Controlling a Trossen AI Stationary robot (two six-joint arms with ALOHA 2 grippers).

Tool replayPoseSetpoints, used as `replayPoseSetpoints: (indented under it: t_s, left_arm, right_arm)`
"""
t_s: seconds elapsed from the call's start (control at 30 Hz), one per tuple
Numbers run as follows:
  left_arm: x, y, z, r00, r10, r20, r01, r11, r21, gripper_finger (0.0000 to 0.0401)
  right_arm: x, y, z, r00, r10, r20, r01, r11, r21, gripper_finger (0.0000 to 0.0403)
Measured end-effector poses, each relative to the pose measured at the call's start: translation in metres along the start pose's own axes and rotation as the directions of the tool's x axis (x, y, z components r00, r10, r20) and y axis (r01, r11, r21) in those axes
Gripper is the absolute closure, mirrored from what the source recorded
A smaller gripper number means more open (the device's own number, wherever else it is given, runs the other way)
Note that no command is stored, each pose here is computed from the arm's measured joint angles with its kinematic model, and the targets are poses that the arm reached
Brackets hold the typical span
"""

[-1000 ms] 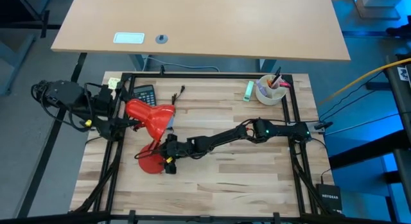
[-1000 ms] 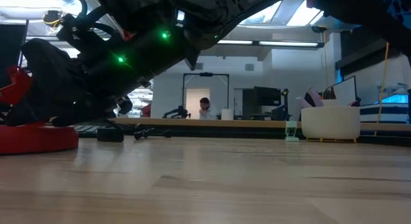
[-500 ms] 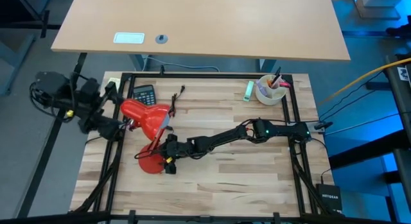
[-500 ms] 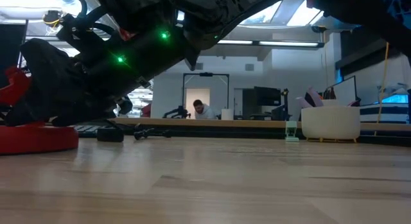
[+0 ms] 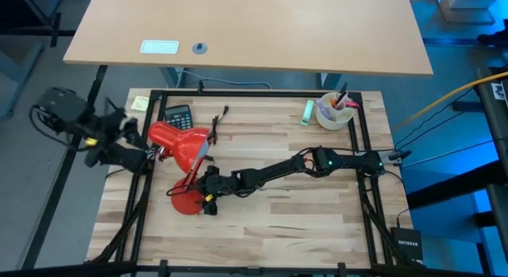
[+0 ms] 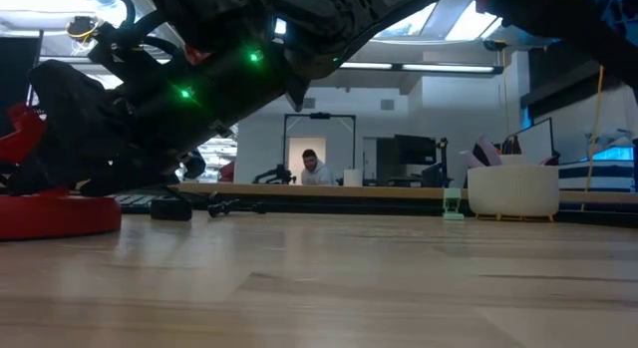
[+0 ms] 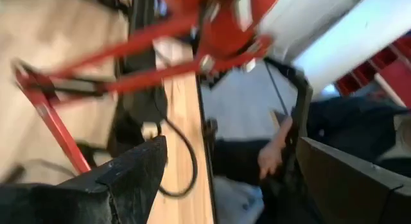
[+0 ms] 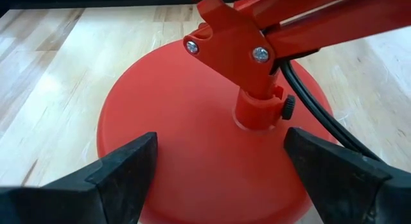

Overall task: Screw lightbulb
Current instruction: Adjust the red desk lamp

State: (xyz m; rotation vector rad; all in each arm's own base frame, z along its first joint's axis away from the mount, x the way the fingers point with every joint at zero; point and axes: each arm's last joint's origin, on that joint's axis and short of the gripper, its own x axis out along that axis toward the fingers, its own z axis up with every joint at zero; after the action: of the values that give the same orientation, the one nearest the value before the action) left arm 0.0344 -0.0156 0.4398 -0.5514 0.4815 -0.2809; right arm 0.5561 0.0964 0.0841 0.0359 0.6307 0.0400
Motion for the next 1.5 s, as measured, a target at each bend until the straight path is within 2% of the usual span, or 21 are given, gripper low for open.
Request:
replayPoseSetpoints:
  t_s: [0.17,0.3,0.47,0.67,0.8,1.03,1.13,1.2,1.37,1.5]
  left_arm:
    - [0.023,0.005,-0.013,0.990,-0.045,-0.136,0.031,0.995,-0.099,0.0066]
    - [0.032,0.011,-0.022,0.982,-0.014,-0.187,-0.009,0.992,-0.123,0.0066]
    - [0.031,0.018,-0.024,0.984,0.124,-0.126,-0.129,0.991,-0.032,0.0066]
    - [0.034,0.023,-0.021,0.957,0.288,-0.021,-0.285,0.954,0.095,0.0076]
    - [0.040,0.024,-0.020,0.939,0.345,-0.003,-0.339,0.924,0.177,0.0132]
    - [0.046,0.041,-0.039,0.899,0.437,-0.025,-0.421,0.878,0.229,0.0303]
    - [0.048,0.049,-0.050,0.912,0.409,0.013,-0.401,0.888,0.222,0.0369]
    - [0.049,0.053,-0.056,0.931,0.353,0.087,-0.364,0.903,0.228,0.0392]
    - [0.049,0.066,-0.073,0.946,0.211,0.245,-0.276,0.921,0.273,0.0387]
    - [0.053,0.073,-0.082,0.909,0.119,0.399,-0.265,0.905,0.333,0.0398]
  right_arm:
    - [0.000,0.000,0.000,1.000,0.000,0.000,0.000,1.000,0.002,0.0050]
    - [0.000,0.000,0.000,1.000,-0.001,0.001,0.001,1.000,0.003,0.0050]
    - [0.000,0.000,0.000,1.000,-0.002,0.007,0.002,1.000,0.005,0.0050]
    - [0.001,0.000,0.003,0.999,-0.004,0.039,0.004,1.000,0.009,0.0050]
    - [0.001,0.000,0.003,0.999,-0.003,0.041,0.003,1.000,0.009,0.0050]
    - [0.001,0.000,0.003,0.999,-0.002,0.040,0.002,1.000,0.009,0.0049]
    - [0.001,0.000,0.003,0.999,-0.002,0.040,0.001,1.000,0.009,0.0050]
    - [0.001,0.000,0.003,0.999,0.001,0.040,-0.001,1.000,0.009,0.0049]
    - [0.001,0.000,0.003,0.999,0.003,0.040,-0.003,1.000,0.009,0.0049]
    - [0.001,0.000,0.003,0.999,0.004,0.041,-0.004,1.000,0.009,0.0049]
